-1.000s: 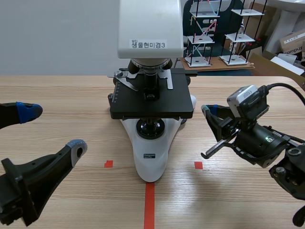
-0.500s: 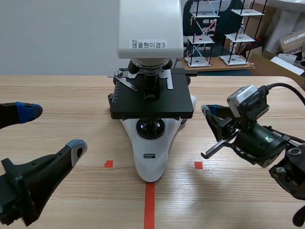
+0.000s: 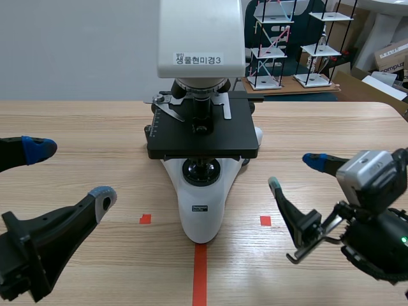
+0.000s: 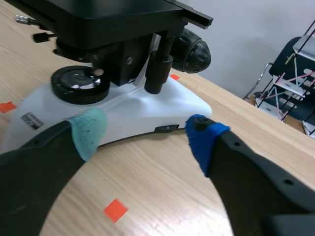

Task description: Return to the home posture

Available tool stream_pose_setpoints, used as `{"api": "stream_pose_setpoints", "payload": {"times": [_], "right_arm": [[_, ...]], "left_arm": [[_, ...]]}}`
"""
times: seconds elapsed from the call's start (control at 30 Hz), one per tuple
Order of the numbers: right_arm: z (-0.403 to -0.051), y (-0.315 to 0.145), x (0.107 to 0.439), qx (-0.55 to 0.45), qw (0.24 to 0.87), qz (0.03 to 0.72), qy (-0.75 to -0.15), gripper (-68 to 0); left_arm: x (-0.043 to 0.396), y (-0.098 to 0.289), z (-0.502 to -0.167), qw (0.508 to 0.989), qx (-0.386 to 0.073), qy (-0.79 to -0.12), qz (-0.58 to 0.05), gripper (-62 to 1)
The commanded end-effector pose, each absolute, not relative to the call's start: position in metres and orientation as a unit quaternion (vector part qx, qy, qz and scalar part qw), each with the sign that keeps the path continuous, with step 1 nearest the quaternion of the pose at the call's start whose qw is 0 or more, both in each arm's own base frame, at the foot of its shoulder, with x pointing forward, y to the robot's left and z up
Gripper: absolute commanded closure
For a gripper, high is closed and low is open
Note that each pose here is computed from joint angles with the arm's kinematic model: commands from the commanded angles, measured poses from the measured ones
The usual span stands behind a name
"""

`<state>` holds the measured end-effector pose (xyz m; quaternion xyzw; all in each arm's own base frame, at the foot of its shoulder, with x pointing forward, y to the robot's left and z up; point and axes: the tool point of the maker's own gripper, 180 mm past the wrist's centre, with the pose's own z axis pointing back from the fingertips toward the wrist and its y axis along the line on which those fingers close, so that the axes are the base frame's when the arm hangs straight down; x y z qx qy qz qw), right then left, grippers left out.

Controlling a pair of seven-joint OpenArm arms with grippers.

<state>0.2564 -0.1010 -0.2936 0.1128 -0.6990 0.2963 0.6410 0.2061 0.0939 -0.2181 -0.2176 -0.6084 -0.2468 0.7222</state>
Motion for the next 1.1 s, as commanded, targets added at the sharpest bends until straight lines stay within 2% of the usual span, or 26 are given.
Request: {"api": "stream_pose_setpoints", "payload": {"times": [0.0,0.07,0.23,0.47,0.63,1.07], "right_arm": [[-0.285,-0.104,0.251,0.113,0.636,0.292,-0.706,-48.8],[-0.283,-0.104,0.238,0.115,0.642,0.290,-0.700,-53.2],[-0.270,-0.098,0.211,0.132,0.651,0.296,-0.686,-53.5],[-0.244,-0.087,0.183,0.166,0.660,0.309,-0.665,-57.8],[-0.237,-0.081,0.176,0.201,0.667,0.309,-0.647,-57.8],[-0.240,-0.081,0.177,0.203,0.676,0.309,-0.638,-57.8]], "left_arm": [[0.205,0.093,-0.214,0.718,-0.222,-0.615,-0.240,-62.3],[0.205,0.093,-0.214,0.718,-0.222,-0.615,-0.240,-62.3],[0.205,0.093,-0.214,0.718,-0.222,-0.615,-0.240,-62.3],[0.205,0.093,-0.214,0.718,-0.222,-0.615,-0.240,-62.3],[0.205,0.093,-0.214,0.718,-0.222,-0.615,-0.240,-62.3],[0.205,0.093,-0.214,0.718,-0.222,-0.615,-0.240,-62.3]]}}
